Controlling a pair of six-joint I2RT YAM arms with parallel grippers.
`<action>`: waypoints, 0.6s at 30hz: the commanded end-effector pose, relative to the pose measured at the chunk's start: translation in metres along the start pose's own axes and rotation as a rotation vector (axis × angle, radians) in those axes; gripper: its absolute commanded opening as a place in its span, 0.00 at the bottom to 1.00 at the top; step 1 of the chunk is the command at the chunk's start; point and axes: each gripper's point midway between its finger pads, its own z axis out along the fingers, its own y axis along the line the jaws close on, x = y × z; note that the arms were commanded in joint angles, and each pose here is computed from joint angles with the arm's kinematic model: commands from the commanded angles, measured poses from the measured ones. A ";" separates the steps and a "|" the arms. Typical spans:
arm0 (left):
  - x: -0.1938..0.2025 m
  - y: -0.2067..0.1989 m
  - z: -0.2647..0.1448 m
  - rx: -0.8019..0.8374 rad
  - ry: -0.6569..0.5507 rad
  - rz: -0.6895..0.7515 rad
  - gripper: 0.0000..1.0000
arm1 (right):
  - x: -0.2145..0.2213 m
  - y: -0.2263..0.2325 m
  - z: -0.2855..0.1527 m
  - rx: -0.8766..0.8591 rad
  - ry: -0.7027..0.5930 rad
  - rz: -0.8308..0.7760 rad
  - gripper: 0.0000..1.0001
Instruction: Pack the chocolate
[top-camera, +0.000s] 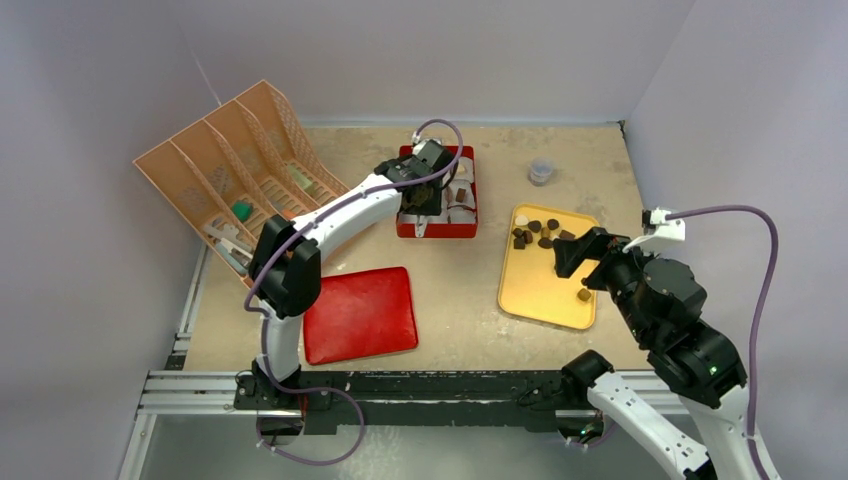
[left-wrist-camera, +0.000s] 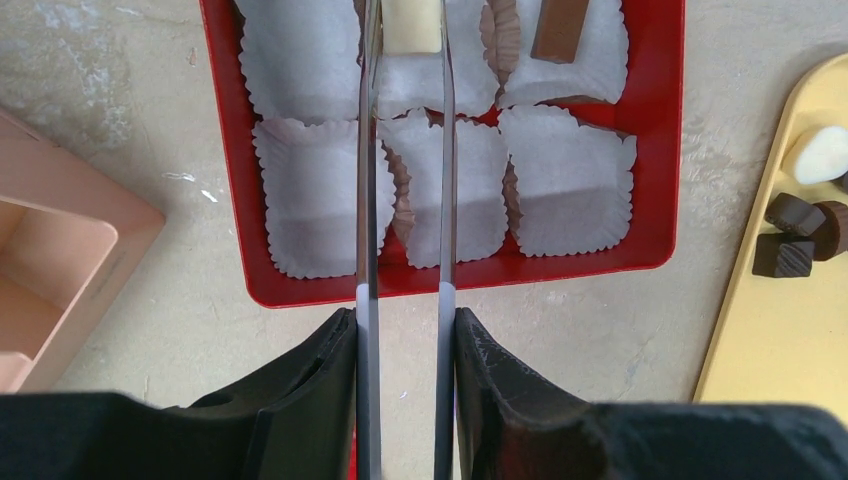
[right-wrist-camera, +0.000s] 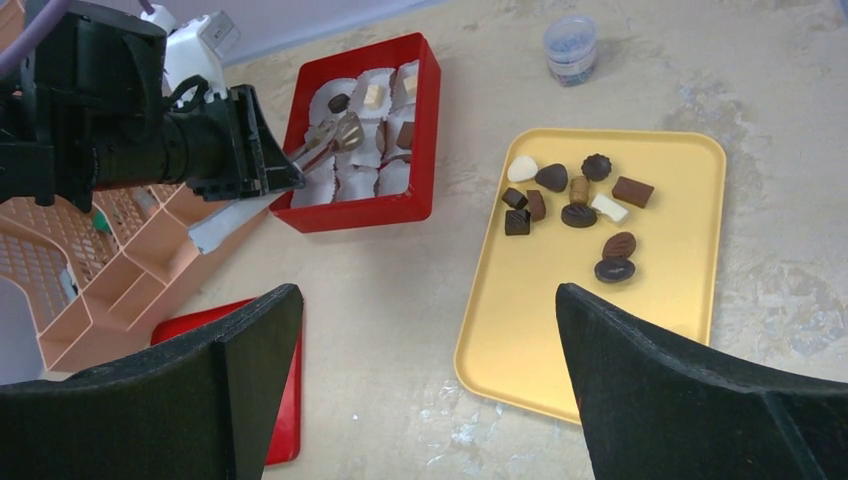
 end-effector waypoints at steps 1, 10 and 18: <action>-0.020 -0.010 -0.005 0.037 -0.047 -0.028 0.22 | -0.019 0.004 -0.003 -0.006 -0.053 0.001 0.99; -0.018 -0.014 -0.004 0.057 -0.040 -0.034 0.23 | -0.020 0.002 -0.004 0.001 -0.055 -0.012 0.99; -0.018 -0.017 -0.001 0.068 -0.035 -0.035 0.25 | -0.021 0.000 -0.006 0.008 -0.059 -0.016 0.99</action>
